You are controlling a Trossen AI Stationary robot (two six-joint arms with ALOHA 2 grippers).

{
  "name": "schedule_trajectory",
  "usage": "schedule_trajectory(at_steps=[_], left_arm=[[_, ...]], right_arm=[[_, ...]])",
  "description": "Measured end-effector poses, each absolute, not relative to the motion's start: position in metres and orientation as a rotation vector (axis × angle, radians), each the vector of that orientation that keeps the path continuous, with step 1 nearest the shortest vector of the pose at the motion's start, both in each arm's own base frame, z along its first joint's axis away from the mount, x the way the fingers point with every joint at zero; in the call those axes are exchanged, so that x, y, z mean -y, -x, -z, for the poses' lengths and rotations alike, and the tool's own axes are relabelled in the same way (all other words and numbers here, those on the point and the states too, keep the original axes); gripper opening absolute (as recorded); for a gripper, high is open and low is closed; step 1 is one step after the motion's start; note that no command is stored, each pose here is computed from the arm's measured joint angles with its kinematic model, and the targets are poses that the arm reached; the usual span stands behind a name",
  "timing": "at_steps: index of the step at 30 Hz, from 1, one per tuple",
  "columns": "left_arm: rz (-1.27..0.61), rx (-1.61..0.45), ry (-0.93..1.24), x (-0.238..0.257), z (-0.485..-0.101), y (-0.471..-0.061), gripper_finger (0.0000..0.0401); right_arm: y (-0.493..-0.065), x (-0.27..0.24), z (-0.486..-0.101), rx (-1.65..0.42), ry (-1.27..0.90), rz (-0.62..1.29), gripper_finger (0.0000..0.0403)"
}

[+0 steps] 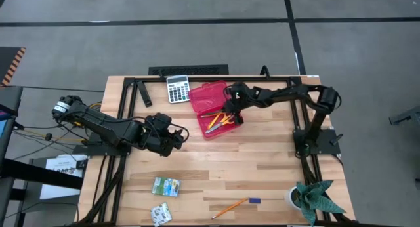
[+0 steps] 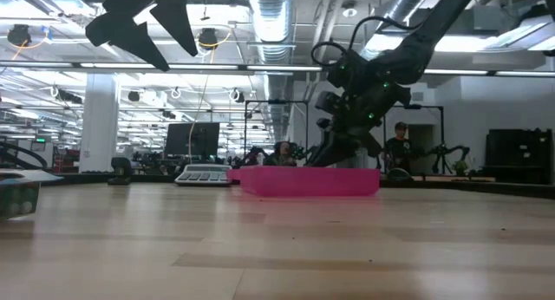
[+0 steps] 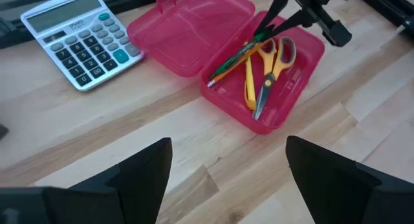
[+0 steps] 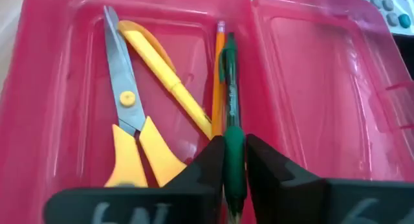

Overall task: Pack school essentials
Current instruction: Put the green ballpoint pen into the red supply box, then put the orange pencil into the red supply box

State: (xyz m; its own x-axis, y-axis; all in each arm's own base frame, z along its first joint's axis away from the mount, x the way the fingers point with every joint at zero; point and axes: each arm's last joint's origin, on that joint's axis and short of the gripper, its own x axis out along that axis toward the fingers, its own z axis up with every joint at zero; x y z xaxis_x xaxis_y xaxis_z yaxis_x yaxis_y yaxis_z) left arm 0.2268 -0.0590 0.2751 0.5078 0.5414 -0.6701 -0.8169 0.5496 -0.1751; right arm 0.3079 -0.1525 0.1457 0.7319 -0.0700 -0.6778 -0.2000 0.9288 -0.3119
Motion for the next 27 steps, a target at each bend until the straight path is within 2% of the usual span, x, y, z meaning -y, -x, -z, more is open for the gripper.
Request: schedule_trajectory(at_steps=[10, 14, 21, 27], left_arm=[[-0.864, -0.598, 0.514, 0.059, -0.275, -0.227, 0.0297], [-0.862, -0.602, 0.512, 0.059, -0.275, -0.227, 0.0297], [-0.856, -0.607, 0.502, 0.059, -0.275, -0.227, 0.0297], [-0.849, -0.613, 0.477, 0.059, -0.275, -0.227, 0.0297]], right_arm=[[-0.302, 0.155, -0.152, -0.763, 0.329, -0.048, 0.0162], [-0.298, 0.146, -0.187, -0.738, 0.258, -0.089, 0.019], [-0.258, 0.093, -0.271, -0.632, 0.025, -0.352, 0.0191], [-0.219, 0.032, -0.29, -0.664, -0.061, -0.514, 0.0172]])
